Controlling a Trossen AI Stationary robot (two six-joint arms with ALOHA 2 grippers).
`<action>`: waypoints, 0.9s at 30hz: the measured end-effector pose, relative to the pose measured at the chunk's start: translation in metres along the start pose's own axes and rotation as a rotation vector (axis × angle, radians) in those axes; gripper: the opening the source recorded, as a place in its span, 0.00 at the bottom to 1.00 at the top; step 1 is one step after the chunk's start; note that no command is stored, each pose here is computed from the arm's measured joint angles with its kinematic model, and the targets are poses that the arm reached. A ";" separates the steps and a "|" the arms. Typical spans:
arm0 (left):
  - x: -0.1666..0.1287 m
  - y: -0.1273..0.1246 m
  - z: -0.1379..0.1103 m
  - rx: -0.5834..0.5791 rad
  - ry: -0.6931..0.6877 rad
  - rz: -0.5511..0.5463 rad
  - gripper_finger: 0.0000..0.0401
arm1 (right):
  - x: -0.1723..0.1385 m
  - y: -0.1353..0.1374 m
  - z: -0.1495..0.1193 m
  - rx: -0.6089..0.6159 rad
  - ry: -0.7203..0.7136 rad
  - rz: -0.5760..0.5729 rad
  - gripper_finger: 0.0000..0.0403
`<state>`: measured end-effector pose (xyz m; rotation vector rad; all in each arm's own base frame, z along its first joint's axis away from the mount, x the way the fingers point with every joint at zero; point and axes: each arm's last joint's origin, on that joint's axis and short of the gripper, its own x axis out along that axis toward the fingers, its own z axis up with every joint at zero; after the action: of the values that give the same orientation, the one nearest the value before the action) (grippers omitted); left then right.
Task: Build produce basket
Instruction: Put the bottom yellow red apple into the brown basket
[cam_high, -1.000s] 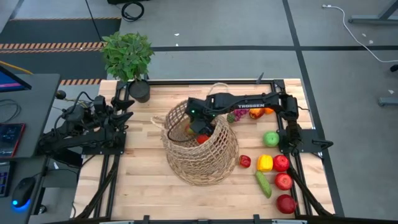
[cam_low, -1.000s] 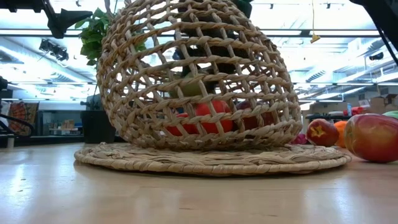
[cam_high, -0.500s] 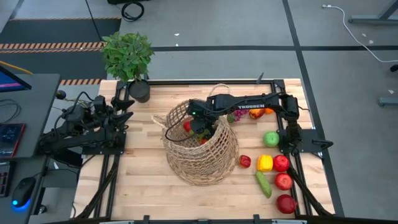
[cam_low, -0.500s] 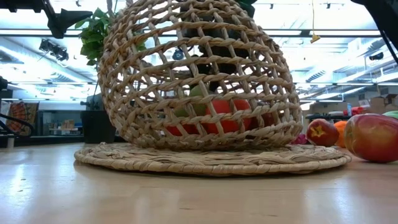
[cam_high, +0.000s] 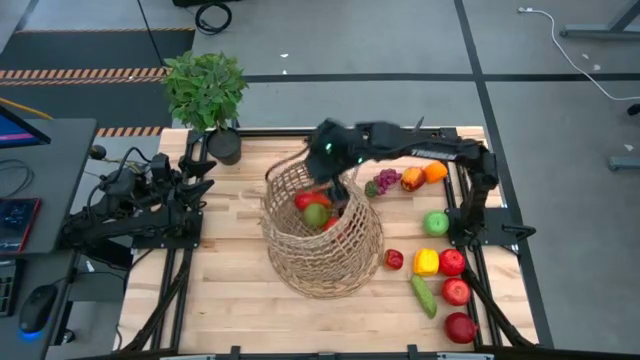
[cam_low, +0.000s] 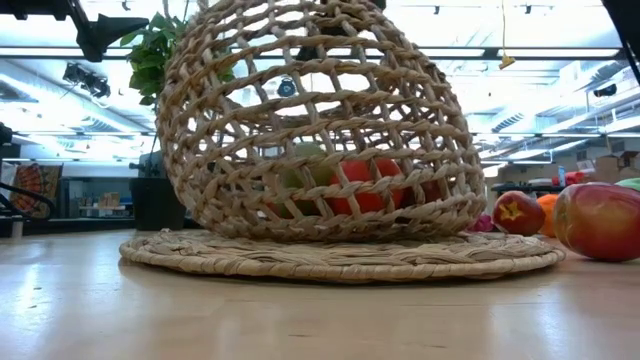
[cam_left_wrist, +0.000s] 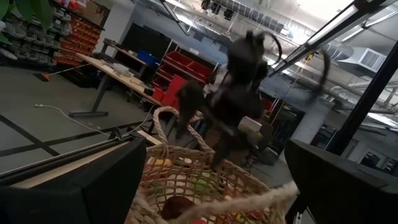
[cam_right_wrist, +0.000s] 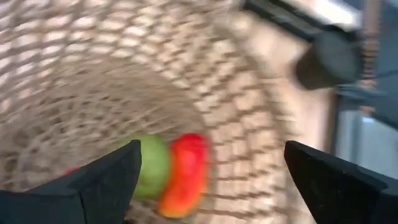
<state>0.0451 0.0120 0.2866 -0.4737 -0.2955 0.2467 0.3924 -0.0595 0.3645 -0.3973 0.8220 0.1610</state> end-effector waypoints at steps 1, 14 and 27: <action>0.000 0.000 0.000 0.000 0.000 0.000 0.97 | -0.010 -0.005 0.000 0.007 -0.010 -0.035 0.99; 0.000 0.000 0.000 0.000 0.000 0.000 0.97 | -0.123 -0.047 -0.043 0.228 0.019 -0.318 0.98; 0.000 0.000 0.000 0.000 0.000 0.000 0.97 | -0.172 -0.019 -0.083 0.557 0.218 -0.158 0.94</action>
<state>0.0451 0.0120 0.2866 -0.4735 -0.2955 0.2470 0.2257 -0.1086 0.4456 0.0497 1.0047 -0.2613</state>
